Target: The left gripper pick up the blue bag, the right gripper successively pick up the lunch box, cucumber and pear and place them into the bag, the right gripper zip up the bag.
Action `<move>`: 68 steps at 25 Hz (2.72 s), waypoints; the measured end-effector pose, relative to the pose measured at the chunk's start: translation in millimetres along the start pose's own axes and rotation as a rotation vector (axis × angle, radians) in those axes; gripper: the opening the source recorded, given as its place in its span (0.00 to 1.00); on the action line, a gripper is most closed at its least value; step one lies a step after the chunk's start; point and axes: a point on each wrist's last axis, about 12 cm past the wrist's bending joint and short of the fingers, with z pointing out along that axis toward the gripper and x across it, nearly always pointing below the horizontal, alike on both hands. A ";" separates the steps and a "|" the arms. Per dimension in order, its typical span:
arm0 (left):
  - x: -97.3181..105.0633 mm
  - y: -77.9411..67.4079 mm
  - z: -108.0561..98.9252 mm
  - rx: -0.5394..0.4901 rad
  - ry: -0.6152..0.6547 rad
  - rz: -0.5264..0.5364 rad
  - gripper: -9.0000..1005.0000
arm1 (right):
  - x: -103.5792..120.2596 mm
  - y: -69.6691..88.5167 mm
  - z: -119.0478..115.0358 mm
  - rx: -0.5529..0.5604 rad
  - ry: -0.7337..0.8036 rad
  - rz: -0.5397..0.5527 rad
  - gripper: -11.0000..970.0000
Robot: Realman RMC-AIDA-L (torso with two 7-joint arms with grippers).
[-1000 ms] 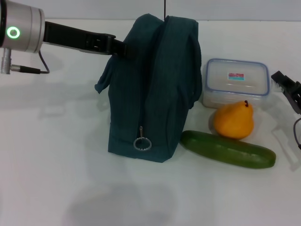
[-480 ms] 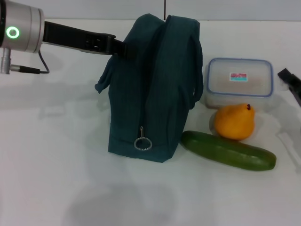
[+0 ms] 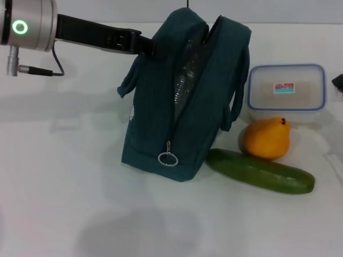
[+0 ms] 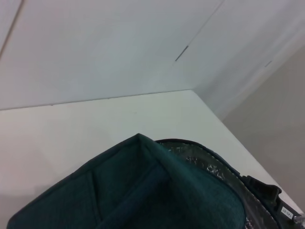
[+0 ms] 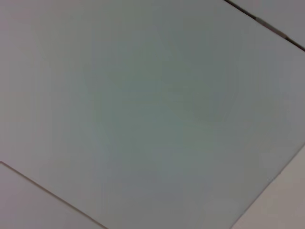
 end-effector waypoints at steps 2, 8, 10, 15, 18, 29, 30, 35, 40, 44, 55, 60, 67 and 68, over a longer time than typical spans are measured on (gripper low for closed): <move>-0.3 -0.2 0.1 0.001 -0.001 0.000 0.07 | -0.8 -0.4 -0.5 0.000 -0.001 -0.002 0.10; -1.5 -0.9 0.5 0.003 -0.001 0.003 0.07 | -0.6 -5.1 -8.4 0.022 0.006 -0.003 0.09; -2.4 -1.4 1.5 0.006 0.001 0.004 0.07 | -0.6 -9.5 -14.5 0.046 0.007 -0.006 0.09; -2.7 -1.7 3.0 0.009 0.003 0.003 0.07 | 0.4 -18.3 -22.6 0.109 0.009 -0.002 0.09; -2.3 -1.7 3.3 0.010 0.004 0.002 0.07 | 1.5 -21.3 -26.0 0.133 0.002 0.005 0.09; 3.0 0.9 1.5 0.008 0.006 -0.007 0.07 | -2.1 -15.8 -26.9 0.078 -0.011 -0.008 0.08; 3.7 1.1 1.3 0.008 0.006 -0.009 0.07 | -4.1 -15.1 -26.4 0.070 -0.017 -0.013 0.08; 5.4 1.4 1.0 0.010 0.009 -0.012 0.07 | -15.6 -13.4 -20.3 0.046 -0.035 -0.050 0.07; 6.1 1.1 1.6 0.013 0.010 -0.012 0.07 | -20.8 -10.7 -10.4 0.032 -0.033 -0.070 0.06; 6.3 0.8 2.1 0.015 0.010 -0.013 0.07 | -23.4 -9.8 0.6 0.037 -0.009 -0.094 0.05; 7.2 1.6 2.0 0.009 0.015 -0.013 0.07 | -24.0 -13.9 7.2 0.082 0.016 -0.115 0.07; 7.3 2.0 1.6 0.006 0.016 -0.001 0.07 | -23.3 -13.1 3.5 0.068 0.013 -0.114 0.12; 7.6 2.3 1.6 0.004 0.018 0.000 0.07 | -21.3 -16.2 -6.0 0.075 0.022 -0.110 0.19; 7.6 2.3 1.6 0.004 0.018 0.000 0.07 | -20.8 -17.1 -7.8 0.080 0.021 -0.109 0.20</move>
